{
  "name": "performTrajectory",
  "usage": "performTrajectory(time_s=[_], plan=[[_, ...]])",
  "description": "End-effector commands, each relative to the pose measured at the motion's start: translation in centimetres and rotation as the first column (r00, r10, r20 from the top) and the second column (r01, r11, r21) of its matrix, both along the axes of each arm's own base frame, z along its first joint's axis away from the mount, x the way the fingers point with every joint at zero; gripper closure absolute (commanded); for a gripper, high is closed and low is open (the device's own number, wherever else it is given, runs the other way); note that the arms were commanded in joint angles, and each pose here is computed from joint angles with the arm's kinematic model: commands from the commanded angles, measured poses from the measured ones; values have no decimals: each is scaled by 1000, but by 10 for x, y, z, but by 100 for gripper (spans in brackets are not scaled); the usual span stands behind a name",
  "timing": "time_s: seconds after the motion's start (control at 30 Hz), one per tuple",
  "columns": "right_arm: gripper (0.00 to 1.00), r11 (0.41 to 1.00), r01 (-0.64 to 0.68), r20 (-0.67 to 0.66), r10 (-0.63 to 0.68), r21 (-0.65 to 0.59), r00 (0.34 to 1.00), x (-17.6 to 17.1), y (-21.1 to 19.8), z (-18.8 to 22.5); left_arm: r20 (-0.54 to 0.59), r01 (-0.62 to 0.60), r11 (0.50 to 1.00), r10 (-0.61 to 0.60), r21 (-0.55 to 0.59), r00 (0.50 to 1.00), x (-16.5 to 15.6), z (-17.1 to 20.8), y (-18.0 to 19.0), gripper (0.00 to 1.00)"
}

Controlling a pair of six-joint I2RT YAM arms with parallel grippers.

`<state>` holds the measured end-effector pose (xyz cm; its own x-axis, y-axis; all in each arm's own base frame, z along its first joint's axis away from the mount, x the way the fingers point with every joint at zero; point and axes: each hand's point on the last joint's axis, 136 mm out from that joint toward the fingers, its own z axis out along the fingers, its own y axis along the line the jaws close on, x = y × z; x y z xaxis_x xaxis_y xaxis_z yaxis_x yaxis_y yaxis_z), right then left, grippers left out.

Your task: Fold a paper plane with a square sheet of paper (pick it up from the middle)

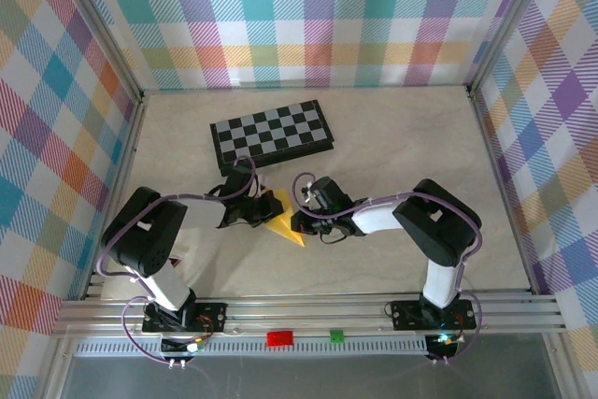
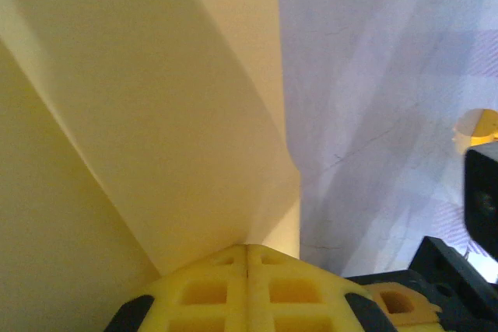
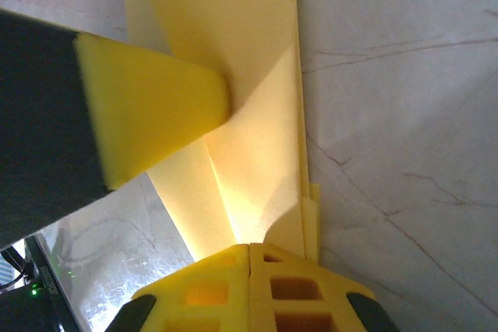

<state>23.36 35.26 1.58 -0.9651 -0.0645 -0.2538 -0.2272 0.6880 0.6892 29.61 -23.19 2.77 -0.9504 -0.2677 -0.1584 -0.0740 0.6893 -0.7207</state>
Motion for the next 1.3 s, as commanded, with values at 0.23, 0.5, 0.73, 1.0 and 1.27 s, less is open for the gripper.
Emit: performTrajectory(time_s=[0.23,0.5,0.73,1.0,1.27], plan=[[97,978,7,-170,-43,-206,984,-35,-42,-55,13,83,995,-82,-58,997,-25,19,-18,100],[97,977,3,-179,-43,-214,983,-38,-44,-59,-79,26,999,-22,47,997,-24,-23,-6,100],[97,974,-9,-195,-36,-225,980,-43,-47,-65,-54,-65,983,75,173,996,0,-25,27,100],[98,975,-18,-197,-26,-221,980,-44,-47,-65,-9,-96,988,98,125,995,32,-8,41,100],[98,977,-15,-181,-24,-215,983,-41,-46,-59,85,-65,997,68,-32,994,26,40,26,98]])
